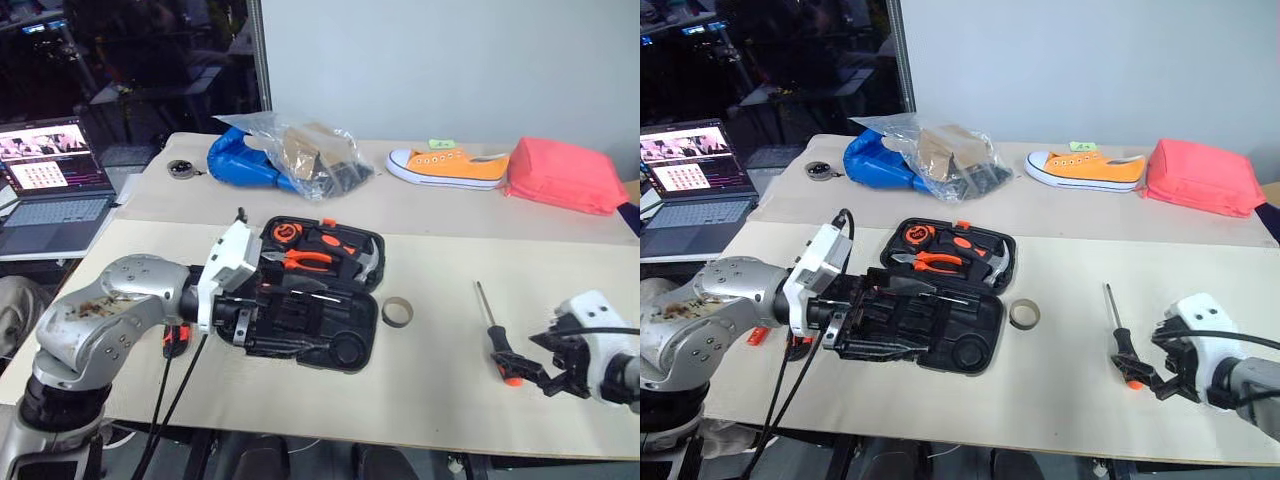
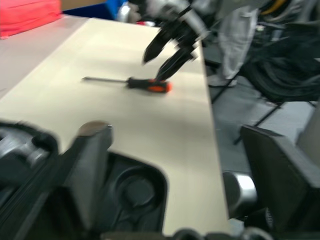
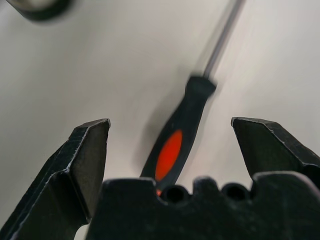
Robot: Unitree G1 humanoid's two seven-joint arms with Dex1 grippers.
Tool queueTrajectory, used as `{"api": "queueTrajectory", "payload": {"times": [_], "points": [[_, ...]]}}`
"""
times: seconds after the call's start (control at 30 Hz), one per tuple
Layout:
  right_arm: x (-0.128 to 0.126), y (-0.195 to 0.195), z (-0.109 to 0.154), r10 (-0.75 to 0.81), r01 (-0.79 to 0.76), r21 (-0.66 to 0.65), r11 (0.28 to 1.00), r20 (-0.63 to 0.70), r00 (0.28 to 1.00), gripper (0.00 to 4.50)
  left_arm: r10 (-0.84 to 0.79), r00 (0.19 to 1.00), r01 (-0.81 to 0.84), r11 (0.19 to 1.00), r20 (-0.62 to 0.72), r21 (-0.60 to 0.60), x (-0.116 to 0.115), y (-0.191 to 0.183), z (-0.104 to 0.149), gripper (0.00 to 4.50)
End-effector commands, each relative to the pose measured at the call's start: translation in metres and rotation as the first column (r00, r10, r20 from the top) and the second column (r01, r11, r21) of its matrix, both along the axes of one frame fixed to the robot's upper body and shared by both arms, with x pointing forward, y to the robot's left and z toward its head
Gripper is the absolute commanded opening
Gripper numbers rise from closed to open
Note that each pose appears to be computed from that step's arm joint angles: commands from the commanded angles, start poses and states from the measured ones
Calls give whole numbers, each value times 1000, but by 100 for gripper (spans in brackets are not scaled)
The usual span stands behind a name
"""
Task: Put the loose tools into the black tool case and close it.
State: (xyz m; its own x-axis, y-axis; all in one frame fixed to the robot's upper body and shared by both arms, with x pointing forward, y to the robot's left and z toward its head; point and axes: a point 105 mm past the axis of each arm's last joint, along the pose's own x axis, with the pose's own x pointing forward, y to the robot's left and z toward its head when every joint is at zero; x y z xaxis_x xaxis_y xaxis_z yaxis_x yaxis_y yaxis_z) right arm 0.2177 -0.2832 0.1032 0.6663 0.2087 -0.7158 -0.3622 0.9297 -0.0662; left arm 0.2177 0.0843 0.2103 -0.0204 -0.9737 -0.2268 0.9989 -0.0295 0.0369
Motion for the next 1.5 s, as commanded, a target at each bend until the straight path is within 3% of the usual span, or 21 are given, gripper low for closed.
{"api": "queueTrajectory", "payload": {"times": [0.03,0.23,0.3,0.4,0.5,0.6,0.7,0.83,1.13,1.5], "points": [[7,-11,-7,-76,74,-65,995,-26,997,345,-21,999,20,1000,41,15,-6,-4,8,450],[13,-10,-12,-94,91,-85,992,-32,995,137,7,998,-8,1000,56,9,-3,-6,11,450],[14,-8,-11,-86,84,-83,993,-30,996,100,13,998,-13,1000,57,3,-4,-7,11,450],[17,-6,-7,-70,69,-80,994,-13,997,100,31,998,-31,1000,62,1,-3,-7,11,450],[34,24,29,96,-99,10,995,180,979,100,135,986,-131,990,102,-45,7,-1,12,450],[38,92,71,394,-452,102,886,345,852,100,294,948,-283,954,120,-99,15,22,5,450],[45,142,77,595,-653,87,753,335,731,100,419,903,-415,908,95,-53,14,54,-13,450],[59,187,62,762,-784,49,619,205,614,100,476,879,-472,877,33,-83,-11,96,-17,450],[77,221,39,868,-869,-26,495,65,493,100,609,793,-609,793,-4,-35,-41,135,-32,450],[94,224,9,858,-858,-60,511,-31,513,100,628,778,-626,778,26,-58,-39,132,-31,450]]}}
